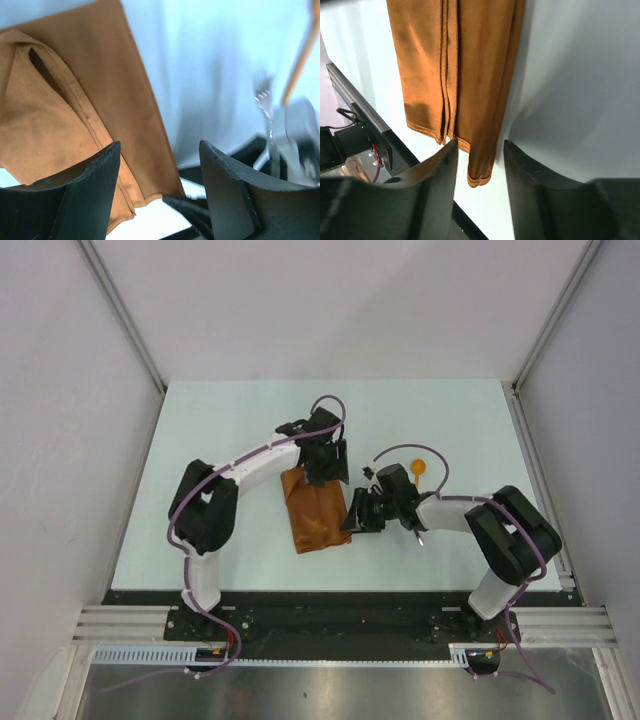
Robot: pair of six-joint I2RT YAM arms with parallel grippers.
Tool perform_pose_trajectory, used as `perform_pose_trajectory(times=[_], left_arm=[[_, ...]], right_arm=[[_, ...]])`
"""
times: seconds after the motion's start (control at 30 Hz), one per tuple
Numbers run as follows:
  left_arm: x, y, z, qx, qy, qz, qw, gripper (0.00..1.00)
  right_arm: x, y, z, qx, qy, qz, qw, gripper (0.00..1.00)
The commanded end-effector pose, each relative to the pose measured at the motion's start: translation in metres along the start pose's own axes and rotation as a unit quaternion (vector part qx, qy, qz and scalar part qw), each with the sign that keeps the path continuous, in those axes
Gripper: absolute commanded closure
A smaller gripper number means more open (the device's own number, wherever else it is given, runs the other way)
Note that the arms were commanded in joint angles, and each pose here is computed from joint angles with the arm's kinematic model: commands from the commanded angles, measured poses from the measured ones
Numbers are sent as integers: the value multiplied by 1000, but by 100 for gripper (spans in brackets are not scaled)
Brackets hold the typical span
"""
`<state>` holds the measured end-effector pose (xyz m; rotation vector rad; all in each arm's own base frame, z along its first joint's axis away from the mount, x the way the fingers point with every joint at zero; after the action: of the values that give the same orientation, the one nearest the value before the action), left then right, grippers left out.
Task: Fold the napkin into a case and place the utensils inside
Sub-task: Pick up the 2/3-rectangle-folded napkin from the center of the board.
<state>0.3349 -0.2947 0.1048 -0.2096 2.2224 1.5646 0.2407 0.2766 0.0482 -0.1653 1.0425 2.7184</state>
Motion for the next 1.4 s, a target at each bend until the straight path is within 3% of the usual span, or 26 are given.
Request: perform_pose_trajectory(times=[0.0, 0.2, 0.4, 0.5, 0.57, 0.63, 0.7, 0.73, 0.87, 0.93, 1.07, 1.1, 1.23, 1.37], left_arm=[[-8, -8, 9, -51, 19, 17, 998, 30], [-11, -30, 20, -97, 37, 19, 994, 29], [-16, -49, 9, -92, 38, 29, 995, 30], [-18, -50, 6, -89, 37, 32, 995, 31], [-17, -43, 11, -98, 33, 28, 994, 31], [-21, -26, 14, -93, 28, -2, 995, 29], [-13, -18, 24, -82, 30, -8, 996, 28], [-29, 6, 18, -58, 28, -52, 997, 27], [-34, 52, 22, -34, 5, -118, 992, 23], [-25, 67, 21, -22, -3, -134, 991, 23], [9, 67, 8, -28, -29, -130, 991, 16], [21, 65, 8, -42, -33, -117, 992, 15], [57, 56, -18, -111, -66, -104, 986, 14], [82, 42, -40, -159, -100, -87, 978, 17]], right_arm=[[3, -7, 10, -23, 1, -15, 1000, 57], [7, -10, 11, -23, 5, -19, 1000, 74], [7, -12, 16, -27, 15, -23, 999, 89], [6, -12, 19, -28, 23, -22, 999, 91], [3, -9, 20, -28, 24, -27, 999, 86], [-1, -7, 19, -26, 22, -32, 999, 72], [-8, -3, 12, -23, 13, -38, 999, 69], [-9, -2, 11, -26, 10, -35, 999, 68], [-24, 12, 3, -27, -9, -51, 998, 61], [-29, 18, 3, -28, -11, -56, 998, 53], [-53, 36, -9, 17, -49, -77, 996, 36], [-76, 44, -4, 18, -45, -104, 993, 30], [-113, 72, -19, 99, -79, -138, 982, 20], [-153, 94, -23, 111, -107, -160, 975, 18]])
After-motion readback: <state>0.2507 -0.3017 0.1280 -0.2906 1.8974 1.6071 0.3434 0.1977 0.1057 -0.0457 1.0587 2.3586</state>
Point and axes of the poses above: each gripper's point midway between its finger pads, its own y axis back along the fingers, its own z axis along the line the jaws close on, x = y × z, the point moved 2 cm from there along y, back along the fingers, and after that the axes turned 11 degrees about -y, right-handed, at the moved point
